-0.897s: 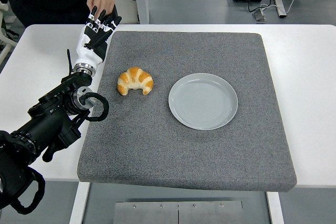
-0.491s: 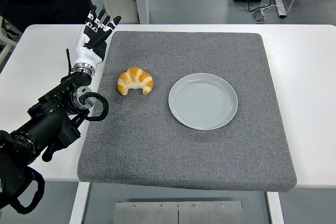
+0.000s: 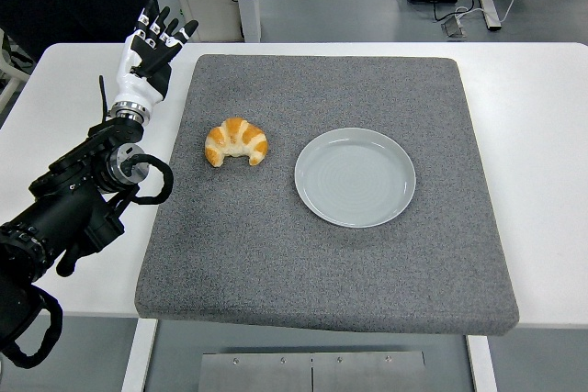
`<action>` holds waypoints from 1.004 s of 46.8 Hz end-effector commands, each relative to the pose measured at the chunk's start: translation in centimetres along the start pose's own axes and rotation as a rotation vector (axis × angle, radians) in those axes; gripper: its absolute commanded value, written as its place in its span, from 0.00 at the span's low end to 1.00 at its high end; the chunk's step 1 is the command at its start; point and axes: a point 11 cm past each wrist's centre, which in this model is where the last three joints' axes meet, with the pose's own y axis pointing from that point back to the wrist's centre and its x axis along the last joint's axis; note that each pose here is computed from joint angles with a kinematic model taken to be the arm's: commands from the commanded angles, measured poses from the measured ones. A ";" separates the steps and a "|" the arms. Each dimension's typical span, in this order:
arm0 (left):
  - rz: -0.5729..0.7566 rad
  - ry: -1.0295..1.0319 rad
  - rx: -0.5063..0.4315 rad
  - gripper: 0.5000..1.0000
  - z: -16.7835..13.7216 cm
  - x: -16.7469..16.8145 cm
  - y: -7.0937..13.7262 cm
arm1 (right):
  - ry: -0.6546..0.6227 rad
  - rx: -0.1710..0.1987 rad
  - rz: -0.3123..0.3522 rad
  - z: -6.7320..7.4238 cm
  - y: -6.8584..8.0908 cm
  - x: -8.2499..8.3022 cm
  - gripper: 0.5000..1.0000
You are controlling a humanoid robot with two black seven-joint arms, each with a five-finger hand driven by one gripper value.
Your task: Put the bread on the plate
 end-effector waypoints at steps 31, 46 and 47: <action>-0.167 -0.366 0.078 0.96 6.4 1.1 -0.9 | 0.000 0.000 0.000 0.0 0.0 0.0 1.00; -0.339 -0.576 0.095 0.96 7.2 -1.1 0.1 | 0.000 0.000 0.000 0.0 0.0 0.0 1.00; -0.351 -0.594 0.100 0.96 7.0 -1.3 0.2 | 0.000 0.000 0.000 0.0 0.0 0.0 1.00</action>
